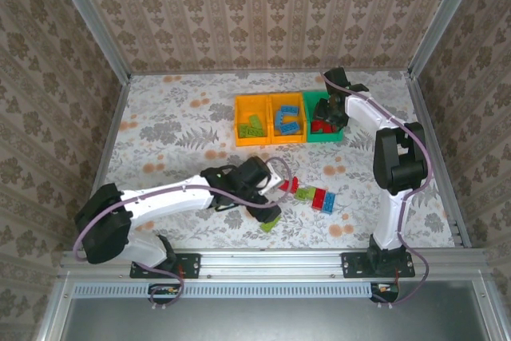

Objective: Sort the legos into containers by color

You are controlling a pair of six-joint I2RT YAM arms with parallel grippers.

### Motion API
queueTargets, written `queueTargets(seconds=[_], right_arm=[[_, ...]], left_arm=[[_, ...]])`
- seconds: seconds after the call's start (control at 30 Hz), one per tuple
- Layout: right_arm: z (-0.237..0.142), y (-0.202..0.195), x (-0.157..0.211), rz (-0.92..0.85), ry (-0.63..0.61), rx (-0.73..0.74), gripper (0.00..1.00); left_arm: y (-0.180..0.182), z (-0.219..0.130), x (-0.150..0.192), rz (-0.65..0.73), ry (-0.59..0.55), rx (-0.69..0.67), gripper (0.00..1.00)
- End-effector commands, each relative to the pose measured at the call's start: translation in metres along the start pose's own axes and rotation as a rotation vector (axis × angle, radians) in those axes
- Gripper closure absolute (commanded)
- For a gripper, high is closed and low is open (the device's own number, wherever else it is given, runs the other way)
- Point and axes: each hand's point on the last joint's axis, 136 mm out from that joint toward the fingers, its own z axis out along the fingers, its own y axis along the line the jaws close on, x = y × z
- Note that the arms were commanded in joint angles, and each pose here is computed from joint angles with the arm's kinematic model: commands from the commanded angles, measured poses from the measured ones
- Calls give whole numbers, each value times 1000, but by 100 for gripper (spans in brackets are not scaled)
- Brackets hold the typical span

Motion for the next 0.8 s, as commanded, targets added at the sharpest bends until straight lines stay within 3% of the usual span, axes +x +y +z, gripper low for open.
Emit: queueTargets(seconds=[0.0,0.2,0.43,0.77], right_arm=[[-3,-6,0,-2,11,30,40],[-20,1,-1,16,-24,-22,29],[-46,2,-4,19,-77,-61,25],[-55,3,-1,21,-79,-76,24]], left_arm=[[-7,14,28,58,119,-41,11],[-15,31,35,65,194,-59,13],[-22,39,49,81,259,-38,18],[-31,49,52,74,290,-10,21]])
